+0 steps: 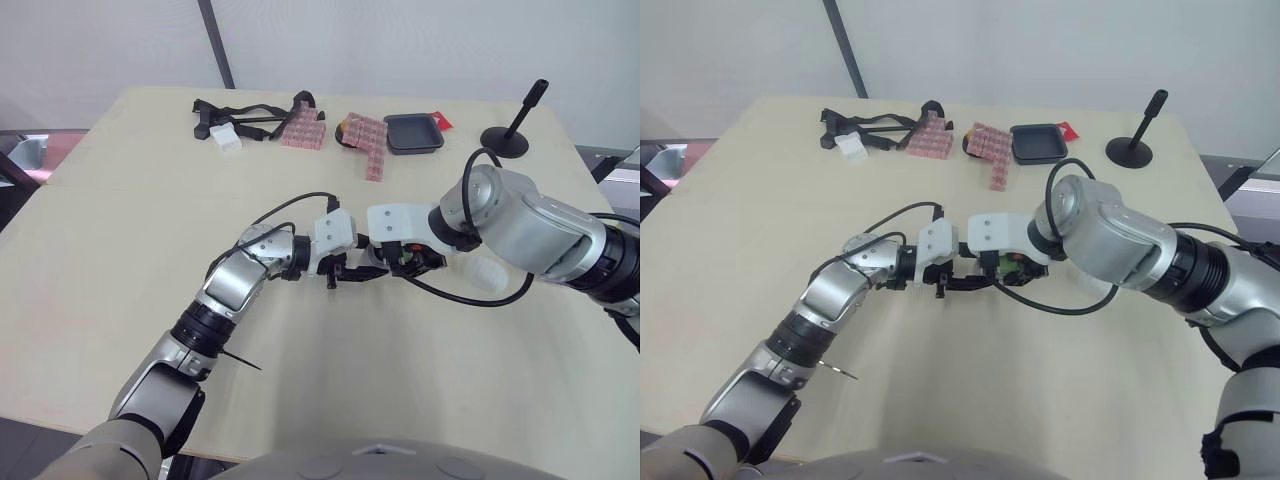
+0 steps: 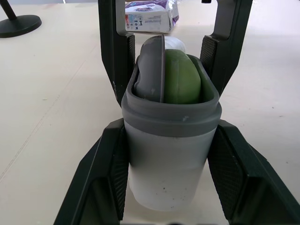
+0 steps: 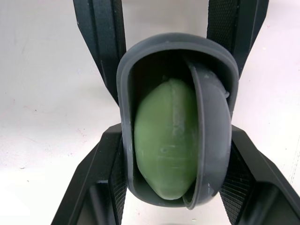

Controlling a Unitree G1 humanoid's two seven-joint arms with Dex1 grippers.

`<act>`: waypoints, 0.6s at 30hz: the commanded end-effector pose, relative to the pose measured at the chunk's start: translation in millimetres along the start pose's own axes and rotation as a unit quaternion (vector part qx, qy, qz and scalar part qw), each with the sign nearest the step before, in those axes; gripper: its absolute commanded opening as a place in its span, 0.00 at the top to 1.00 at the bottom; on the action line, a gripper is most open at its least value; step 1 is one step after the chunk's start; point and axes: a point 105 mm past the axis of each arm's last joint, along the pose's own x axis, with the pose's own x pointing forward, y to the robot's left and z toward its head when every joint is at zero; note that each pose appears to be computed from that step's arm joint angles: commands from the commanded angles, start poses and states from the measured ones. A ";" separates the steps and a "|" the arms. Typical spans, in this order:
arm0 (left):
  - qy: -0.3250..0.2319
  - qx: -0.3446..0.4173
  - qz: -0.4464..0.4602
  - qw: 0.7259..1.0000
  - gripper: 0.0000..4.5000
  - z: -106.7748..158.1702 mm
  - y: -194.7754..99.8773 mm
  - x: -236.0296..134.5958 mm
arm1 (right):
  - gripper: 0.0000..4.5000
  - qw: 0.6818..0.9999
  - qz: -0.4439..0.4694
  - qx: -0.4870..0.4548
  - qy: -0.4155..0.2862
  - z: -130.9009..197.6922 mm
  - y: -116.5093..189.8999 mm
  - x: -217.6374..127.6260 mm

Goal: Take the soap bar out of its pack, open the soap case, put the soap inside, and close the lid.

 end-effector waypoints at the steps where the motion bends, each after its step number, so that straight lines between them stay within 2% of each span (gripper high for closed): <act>1: -0.015 0.013 0.008 1.000 0.58 7.0 2.7 -2.2 | 0.54 1.000 -0.023 -0.008 -0.018 7.3 -6.5 -10.0; 5: -0.015 0.013 0.008 1.000 0.58 5.9 2.3 -3.2 | 0.54 1.000 -0.016 0.004 -0.026 8.2 -5.0 -9.5; 6: -0.015 0.013 0.008 1.000 0.58 5.6 2.1 -3.6 | 0.32 1.000 -0.013 0.007 -0.028 8.4 -4.3 -9.4; 10: -0.019 0.011 0.005 1.000 0.58 4.5 -0.4 -5.7 | 0.05 0.999 -0.010 0.018 -0.034 7.5 -3.0 -9.0; 11: -0.020 0.011 0.004 1.000 0.58 4.1 -1.0 -6.2 | 0.01 0.999 -0.010 0.019 -0.035 7.1 -2.8 -8.9; 15: -0.025 0.009 -0.002 1.000 0.58 0.7 -5.1 -11.2 | 0.01 0.998 -0.003 0.036 -0.055 4.5 1.3 -7.7; 18: -0.049 0.006 -0.008 0.999 0.58 0.5 -9.5 -21.2 | 0.01 0.988 0.026 0.078 -0.128 5.0 14.3 -8.3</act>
